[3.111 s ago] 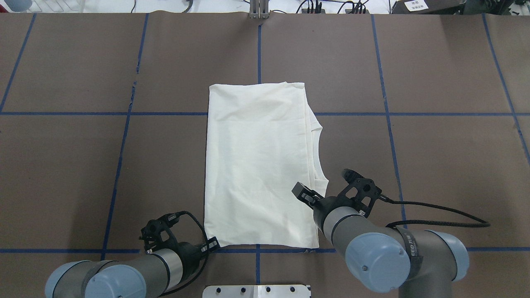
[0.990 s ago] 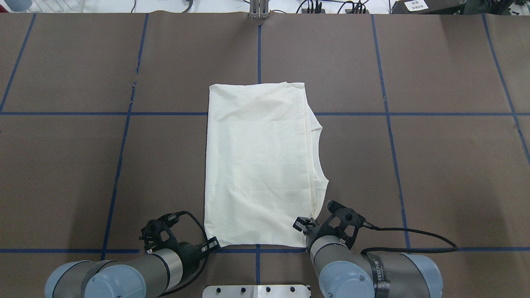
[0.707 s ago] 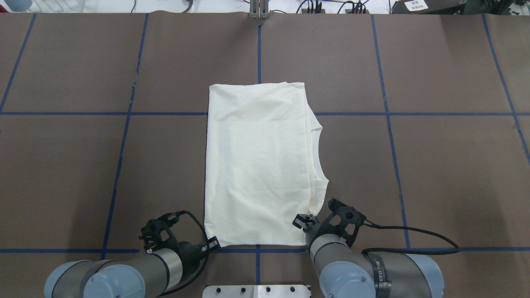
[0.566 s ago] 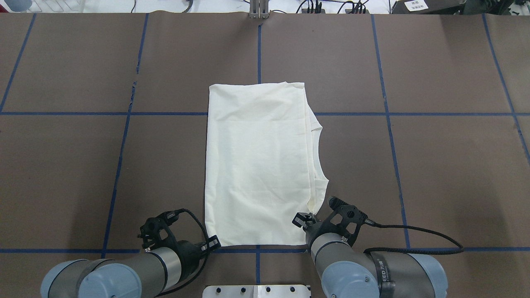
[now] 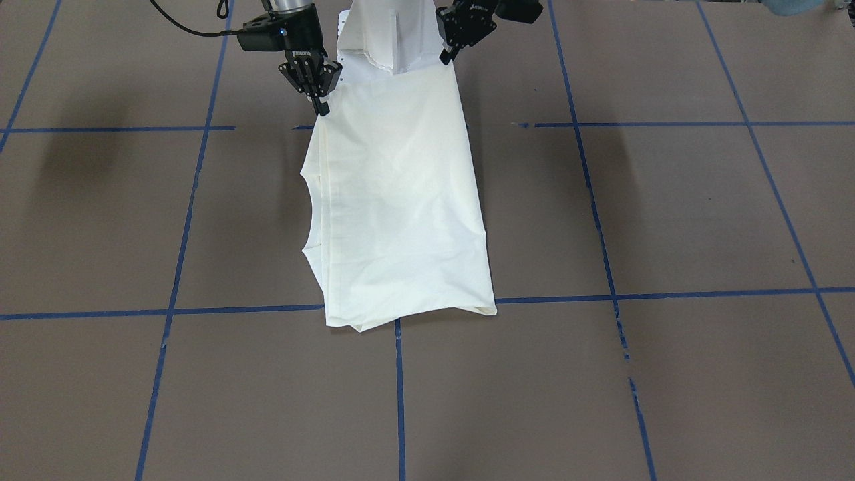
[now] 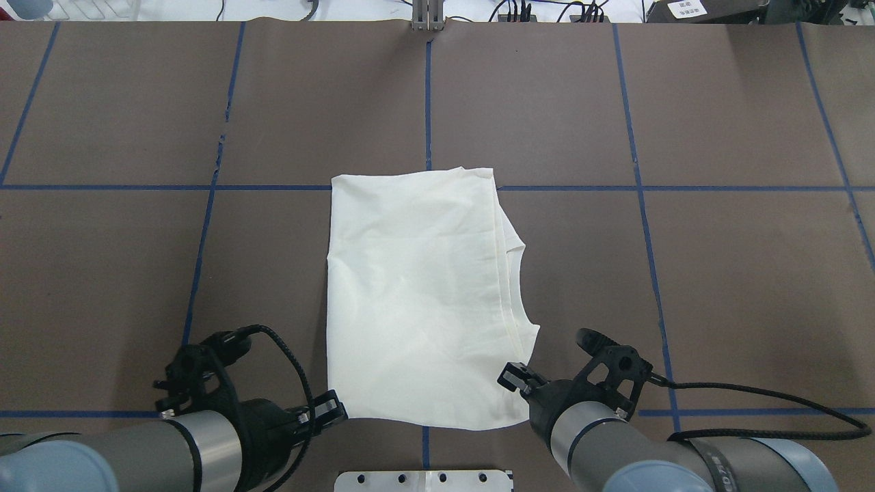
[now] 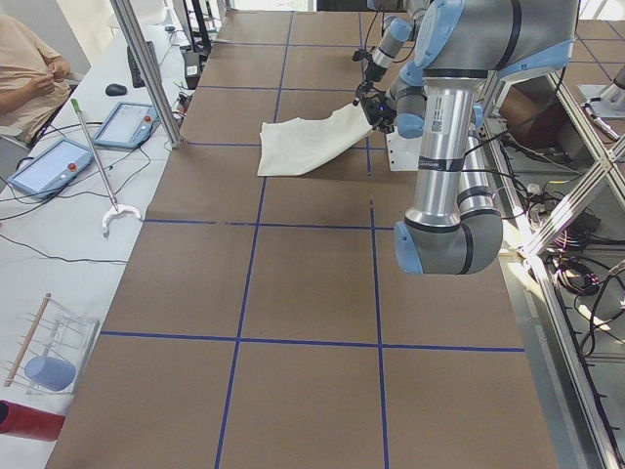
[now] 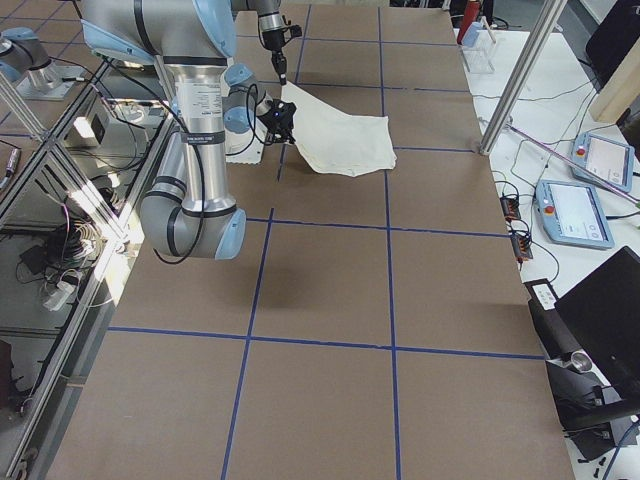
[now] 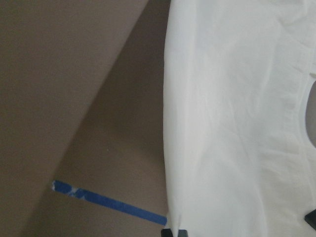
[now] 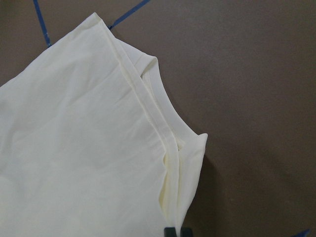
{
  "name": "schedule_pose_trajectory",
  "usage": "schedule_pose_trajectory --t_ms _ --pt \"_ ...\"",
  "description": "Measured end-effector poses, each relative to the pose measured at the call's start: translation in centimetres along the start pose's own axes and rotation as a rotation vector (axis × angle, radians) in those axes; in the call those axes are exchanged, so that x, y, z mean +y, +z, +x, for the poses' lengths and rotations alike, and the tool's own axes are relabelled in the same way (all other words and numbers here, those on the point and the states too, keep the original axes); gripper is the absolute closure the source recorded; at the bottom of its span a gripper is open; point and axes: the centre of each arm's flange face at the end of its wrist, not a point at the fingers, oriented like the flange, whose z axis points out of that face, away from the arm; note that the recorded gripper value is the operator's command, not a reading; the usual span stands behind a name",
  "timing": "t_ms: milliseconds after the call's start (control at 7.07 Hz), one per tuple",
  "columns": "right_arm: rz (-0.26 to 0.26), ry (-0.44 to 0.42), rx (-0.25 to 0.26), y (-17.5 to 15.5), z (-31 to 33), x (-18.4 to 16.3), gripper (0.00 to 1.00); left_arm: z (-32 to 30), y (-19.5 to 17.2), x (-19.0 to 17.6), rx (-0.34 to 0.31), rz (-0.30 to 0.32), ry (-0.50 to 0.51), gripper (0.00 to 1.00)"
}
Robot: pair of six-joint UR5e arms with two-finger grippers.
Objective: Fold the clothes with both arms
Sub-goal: 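Grasp the near corners with both grippers and lift them away from the robot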
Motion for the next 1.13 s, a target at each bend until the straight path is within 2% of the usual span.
schedule_pose_trajectory --t_ms 141,424,707,990,1131 --pt "-0.021 -0.01 0.0 -2.4 -0.2 0.0 1.0 0.3 -2.4 0.0 -0.015 -0.014 0.001 1.0" --pt "-0.024 -0.023 0.006 -3.1 -0.9 0.2 1.0 0.2 -2.3 0.0 -0.053 -0.025 0.019 1.0" --pt "0.023 -0.017 0.039 1.1 -4.0 -1.1 1.0 1.4 -0.5 -1.6 -0.058 0.024 0.071 1.0" --pt "0.067 -0.009 0.075 4.8 -6.9 -4.4 1.0 3.2 1.6 -5.9 -0.074 0.114 0.136 1.0" --pt "0.095 -0.004 0.088 6.2 -7.8 -6.0 1.0 3.8 2.6 -8.2 -0.095 0.138 0.158 1.0"
